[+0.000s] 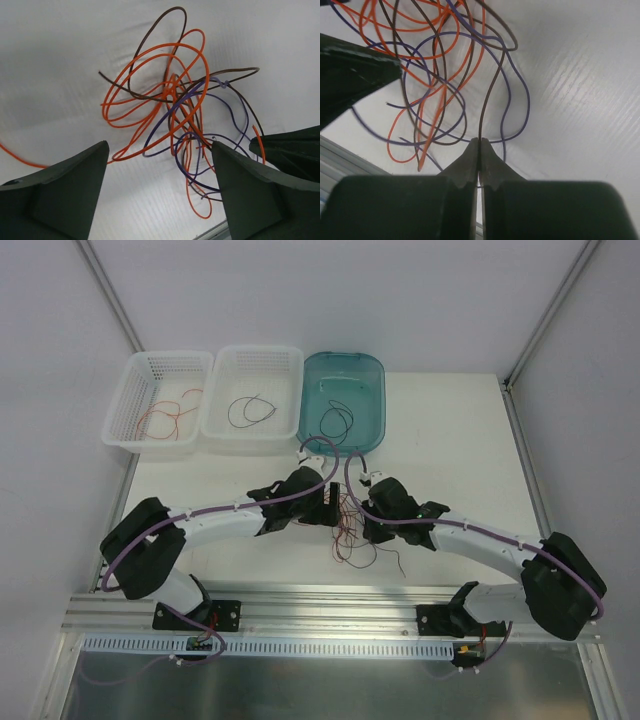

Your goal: Untangle the cables

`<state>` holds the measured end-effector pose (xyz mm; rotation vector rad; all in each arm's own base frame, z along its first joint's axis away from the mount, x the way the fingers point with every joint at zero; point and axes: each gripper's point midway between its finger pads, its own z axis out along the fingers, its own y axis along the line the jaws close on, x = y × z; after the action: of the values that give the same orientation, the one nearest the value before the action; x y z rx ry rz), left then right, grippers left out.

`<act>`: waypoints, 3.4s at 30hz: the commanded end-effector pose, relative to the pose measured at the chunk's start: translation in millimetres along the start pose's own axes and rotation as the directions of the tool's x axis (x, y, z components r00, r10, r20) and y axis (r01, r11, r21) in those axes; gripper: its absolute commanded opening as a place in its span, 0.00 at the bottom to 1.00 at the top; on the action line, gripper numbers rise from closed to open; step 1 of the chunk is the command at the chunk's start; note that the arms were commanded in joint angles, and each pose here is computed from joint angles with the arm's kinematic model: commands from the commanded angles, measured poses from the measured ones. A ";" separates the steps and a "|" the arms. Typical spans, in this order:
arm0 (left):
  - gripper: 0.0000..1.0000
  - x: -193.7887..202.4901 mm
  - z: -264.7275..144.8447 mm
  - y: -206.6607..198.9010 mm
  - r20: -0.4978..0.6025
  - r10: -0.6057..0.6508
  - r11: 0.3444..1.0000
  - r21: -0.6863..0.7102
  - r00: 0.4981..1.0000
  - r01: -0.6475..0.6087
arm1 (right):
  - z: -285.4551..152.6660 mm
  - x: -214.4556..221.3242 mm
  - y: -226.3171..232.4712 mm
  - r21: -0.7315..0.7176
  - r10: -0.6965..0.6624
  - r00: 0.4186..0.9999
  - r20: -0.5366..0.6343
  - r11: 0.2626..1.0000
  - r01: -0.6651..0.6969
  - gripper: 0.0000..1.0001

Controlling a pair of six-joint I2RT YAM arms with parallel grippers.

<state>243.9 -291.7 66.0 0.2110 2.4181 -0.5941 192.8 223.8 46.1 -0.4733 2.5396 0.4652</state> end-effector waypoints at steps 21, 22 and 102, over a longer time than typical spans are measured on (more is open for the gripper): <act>0.00 -4.9 -19.8 87.4 0.130 0.006 0.959 -0.282 0.992 0.031 | -208.0 -75.5 -79.1 0.274 -0.052 0.837 0.544 0.954 -0.119 0.01; 0.00 -5.8 -23.4 92.7 0.140 0.001 0.957 -0.288 0.990 0.040 | -214.9 -75.3 -86.3 0.295 -0.050 0.824 0.565 0.944 -0.145 0.01; 0.00 77.0 -103.8 94.4 0.030 -0.093 0.995 -0.037 0.995 0.094 | 118.7 -99.2 68.5 -0.110 -0.034 0.999 0.028 0.993 0.037 0.25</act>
<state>156.9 -159.7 57.8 0.0784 2.4136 -0.5855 289.4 351.3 23.5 -0.5619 2.4883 0.6059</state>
